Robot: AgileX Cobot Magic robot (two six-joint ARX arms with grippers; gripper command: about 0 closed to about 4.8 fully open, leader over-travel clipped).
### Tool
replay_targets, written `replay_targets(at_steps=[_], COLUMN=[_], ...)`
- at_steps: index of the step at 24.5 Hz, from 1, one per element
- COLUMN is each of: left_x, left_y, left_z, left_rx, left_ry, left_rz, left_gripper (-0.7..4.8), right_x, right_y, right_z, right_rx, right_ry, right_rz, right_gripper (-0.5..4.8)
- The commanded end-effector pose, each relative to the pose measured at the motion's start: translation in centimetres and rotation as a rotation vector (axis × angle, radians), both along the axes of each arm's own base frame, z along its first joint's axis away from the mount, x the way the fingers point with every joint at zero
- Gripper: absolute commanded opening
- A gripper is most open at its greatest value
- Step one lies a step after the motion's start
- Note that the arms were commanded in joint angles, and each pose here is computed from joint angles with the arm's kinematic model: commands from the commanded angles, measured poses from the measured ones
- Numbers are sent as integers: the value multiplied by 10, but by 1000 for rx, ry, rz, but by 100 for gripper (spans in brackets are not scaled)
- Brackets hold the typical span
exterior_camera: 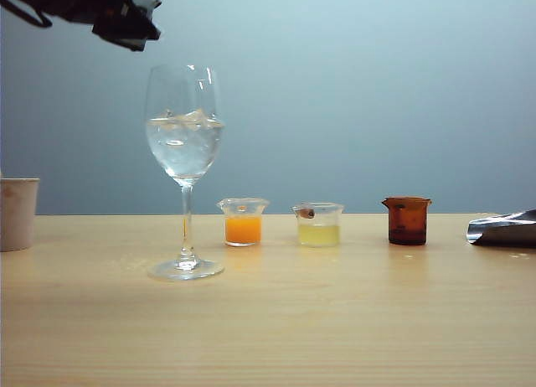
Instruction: Pick up the first measuring cup from the left, pour the coconut rum inside into the goblet, and finally put the measuring cup back in its original place.
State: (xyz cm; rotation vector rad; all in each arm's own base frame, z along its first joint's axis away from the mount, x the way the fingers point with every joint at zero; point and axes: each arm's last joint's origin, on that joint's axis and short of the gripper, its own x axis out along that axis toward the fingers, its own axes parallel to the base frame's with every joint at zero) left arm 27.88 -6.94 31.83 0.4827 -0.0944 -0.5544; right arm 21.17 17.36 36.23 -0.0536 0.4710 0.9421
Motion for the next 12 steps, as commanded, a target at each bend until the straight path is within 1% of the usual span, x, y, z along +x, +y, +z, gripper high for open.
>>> replay_targets(at_steps=[1,4,7,12], left_x=[10,21,33,52], left_y=[5,5,4,1], left_z=[-2,-13,-27,-50], left_rx=[-96,-123,-127,-185], left_ry=[12,42,70,110], left_rz=[-37,-36,-37,-32], left_gripper=[143,143,143,143], right_x=[1,3,4,8], right_y=[1,2,3,6], right_z=[5,7,7,3], right_rx=[29,46,49,18], right_ry=[-40,-62,-67,-85], right_rz=[4,6,5,-15], right_gripper=[-5,-5,-5,-5])
